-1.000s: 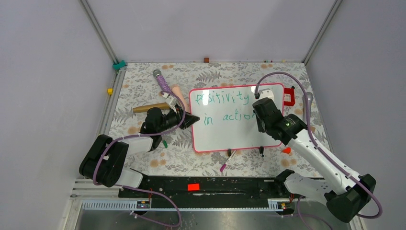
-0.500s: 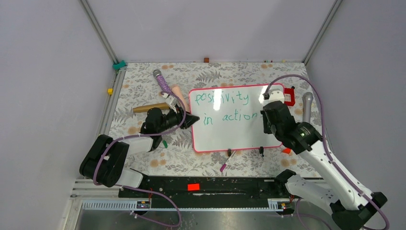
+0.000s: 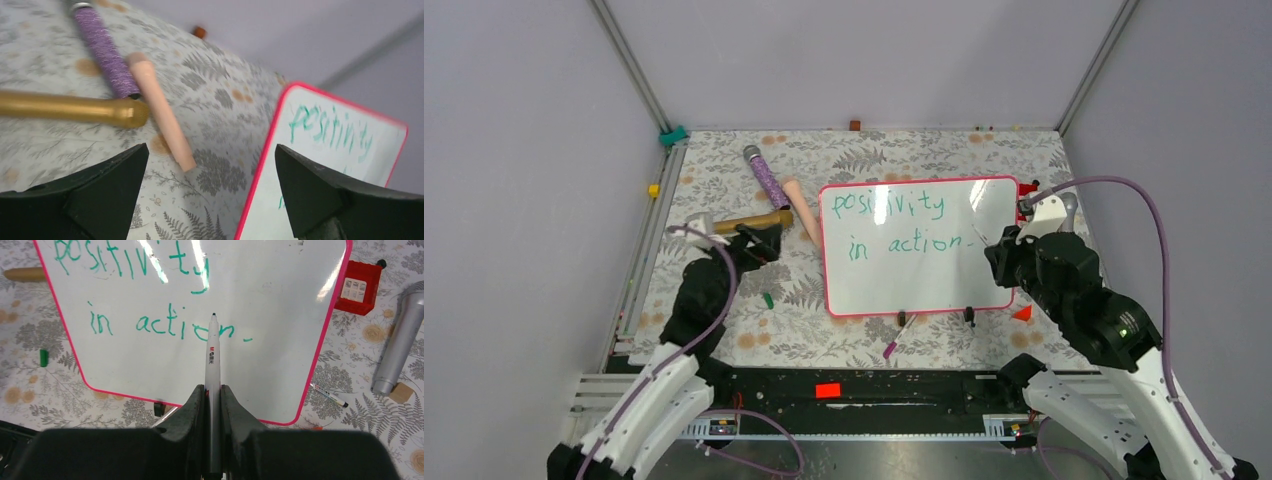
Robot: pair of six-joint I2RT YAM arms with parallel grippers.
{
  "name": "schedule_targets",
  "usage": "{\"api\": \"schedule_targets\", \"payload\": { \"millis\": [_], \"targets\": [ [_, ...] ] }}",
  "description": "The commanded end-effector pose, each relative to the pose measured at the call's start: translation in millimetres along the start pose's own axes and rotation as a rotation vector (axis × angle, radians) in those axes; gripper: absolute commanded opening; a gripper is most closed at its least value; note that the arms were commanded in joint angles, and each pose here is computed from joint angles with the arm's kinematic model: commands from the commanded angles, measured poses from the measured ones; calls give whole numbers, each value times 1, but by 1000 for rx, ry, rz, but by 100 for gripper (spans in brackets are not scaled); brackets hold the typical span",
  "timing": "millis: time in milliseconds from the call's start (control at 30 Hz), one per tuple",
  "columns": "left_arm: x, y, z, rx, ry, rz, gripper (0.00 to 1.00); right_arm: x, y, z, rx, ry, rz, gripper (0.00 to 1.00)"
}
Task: Write a sentence on the whiteboard
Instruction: Write a sentence on the whiteboard, then close the whiteboard marker at the center of the board.
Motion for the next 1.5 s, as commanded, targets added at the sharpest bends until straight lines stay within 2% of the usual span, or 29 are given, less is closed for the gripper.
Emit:
{"api": "schedule_targets", "payload": {
  "millis": [0, 33, 100, 200, 300, 367, 467, 633, 867, 967, 1267, 1333, 1467],
  "targets": [
    [47, 87, 36, 307, 7, -532, 98, 17, 14, -20, -57, -76, -97, 0],
    [47, 83, 39, 331, -3, -490, 93, 18, 16, -21, -63, -77, -107, 0],
    [49, 73, 43, 312, 60, -446, 92, 21, 17, -20, -73, -70, -120, 0],
    [67, 90, 53, 259, 241, -668, 86, 26, 18, -13, -78, -44, -135, 0],
    [79, 107, 56, 159, 395, -875, 74, 30, 16, -11, -91, -54, -138, 0],
    [82, 112, 65, 109, 502, -970, 72, 31, 16, -9, -98, -56, -145, 0],
    [72, 111, 84, 98, 594, -967, 70, 32, 17, -7, -101, -51, -154, 0],
    [64, 108, 108, 102, 700, -948, 61, 34, 15, -5, -104, -52, -154, 0],
    [63, 96, 130, 110, 786, -833, 63, 29, 14, 0, -97, -43, -143, 0],
    [54, 87, 142, 132, 822, -760, 55, 28, 17, 1, -100, -41, -157, 0],
    [51, 94, 159, 138, 862, -818, 52, 31, 14, 3, -109, -54, -159, 0],
    [56, 94, 168, 148, 886, -841, 47, 30, 15, 4, -114, -50, -162, 0],
    [71, 98, 180, 194, 875, -893, 28, 28, 25, 8, -119, -28, -215, 0]
  ]
}}
Point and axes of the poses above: each gripper's point midway between its finger pads, its own x axis back along the fingers, its own y axis along the line the jaws close on, z = x × y, the point moved 1 cm from there along x, back along the fingers, and after that the axes turned 7 degrees about -x, right-handed, at the moved point
